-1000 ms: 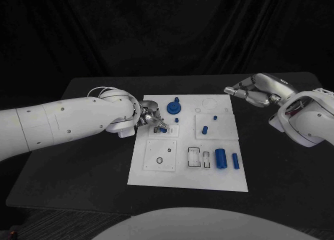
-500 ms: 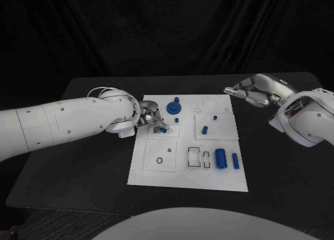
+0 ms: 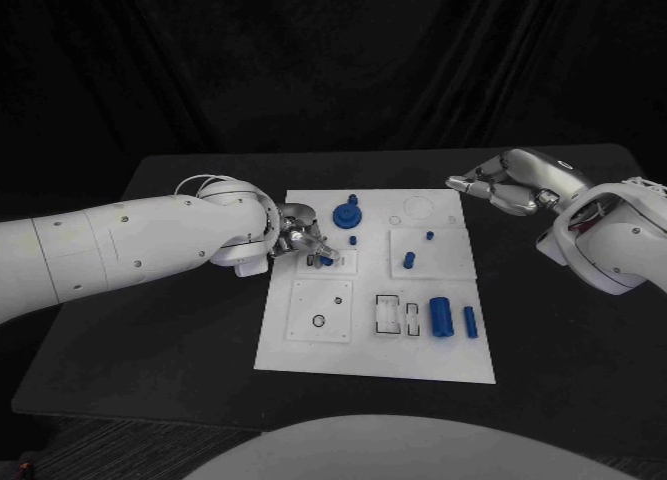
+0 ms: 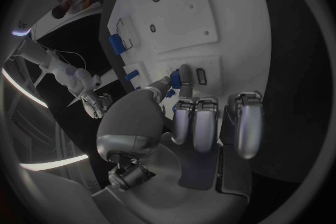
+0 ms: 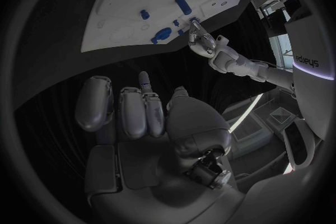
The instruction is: Assemble the parts on the task board
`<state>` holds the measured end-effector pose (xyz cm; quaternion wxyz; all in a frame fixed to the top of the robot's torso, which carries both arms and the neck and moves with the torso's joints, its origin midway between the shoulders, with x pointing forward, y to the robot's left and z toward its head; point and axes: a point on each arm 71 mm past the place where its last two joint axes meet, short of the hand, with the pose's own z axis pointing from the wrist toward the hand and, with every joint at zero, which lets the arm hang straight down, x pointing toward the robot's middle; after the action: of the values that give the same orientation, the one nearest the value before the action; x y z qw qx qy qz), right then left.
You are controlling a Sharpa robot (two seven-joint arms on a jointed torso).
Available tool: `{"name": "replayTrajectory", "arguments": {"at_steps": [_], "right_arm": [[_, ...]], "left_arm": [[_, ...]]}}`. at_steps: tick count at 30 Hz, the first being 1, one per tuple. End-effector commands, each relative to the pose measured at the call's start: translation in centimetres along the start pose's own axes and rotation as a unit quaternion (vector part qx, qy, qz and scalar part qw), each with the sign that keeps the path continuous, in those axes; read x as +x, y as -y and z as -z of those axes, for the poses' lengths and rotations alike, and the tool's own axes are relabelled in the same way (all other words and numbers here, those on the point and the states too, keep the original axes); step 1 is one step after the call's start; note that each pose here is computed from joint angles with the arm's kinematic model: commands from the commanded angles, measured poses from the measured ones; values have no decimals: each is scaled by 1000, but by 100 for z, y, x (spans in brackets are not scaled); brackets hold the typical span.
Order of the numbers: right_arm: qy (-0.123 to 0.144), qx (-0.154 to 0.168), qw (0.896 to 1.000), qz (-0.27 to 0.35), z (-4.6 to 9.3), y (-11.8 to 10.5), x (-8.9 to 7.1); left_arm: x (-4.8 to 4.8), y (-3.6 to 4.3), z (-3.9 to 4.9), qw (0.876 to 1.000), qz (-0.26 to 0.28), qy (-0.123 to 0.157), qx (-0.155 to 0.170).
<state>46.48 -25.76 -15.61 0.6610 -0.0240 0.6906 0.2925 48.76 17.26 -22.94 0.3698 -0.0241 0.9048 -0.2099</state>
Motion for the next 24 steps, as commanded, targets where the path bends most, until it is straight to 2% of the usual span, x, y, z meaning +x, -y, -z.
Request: {"name": "replayTrajectory", "arguments": {"at_steps": [1, 24], "right_arm": [[-3, 11, 1000, 0, 3, 19, 14], [-6, 12, 1000, 0, 9, 31, 33]], "left_arm": [[42, 7, -10, 1000, -6, -17, 5], [42, 12, -26, 1000, -7, -18, 4]]}}
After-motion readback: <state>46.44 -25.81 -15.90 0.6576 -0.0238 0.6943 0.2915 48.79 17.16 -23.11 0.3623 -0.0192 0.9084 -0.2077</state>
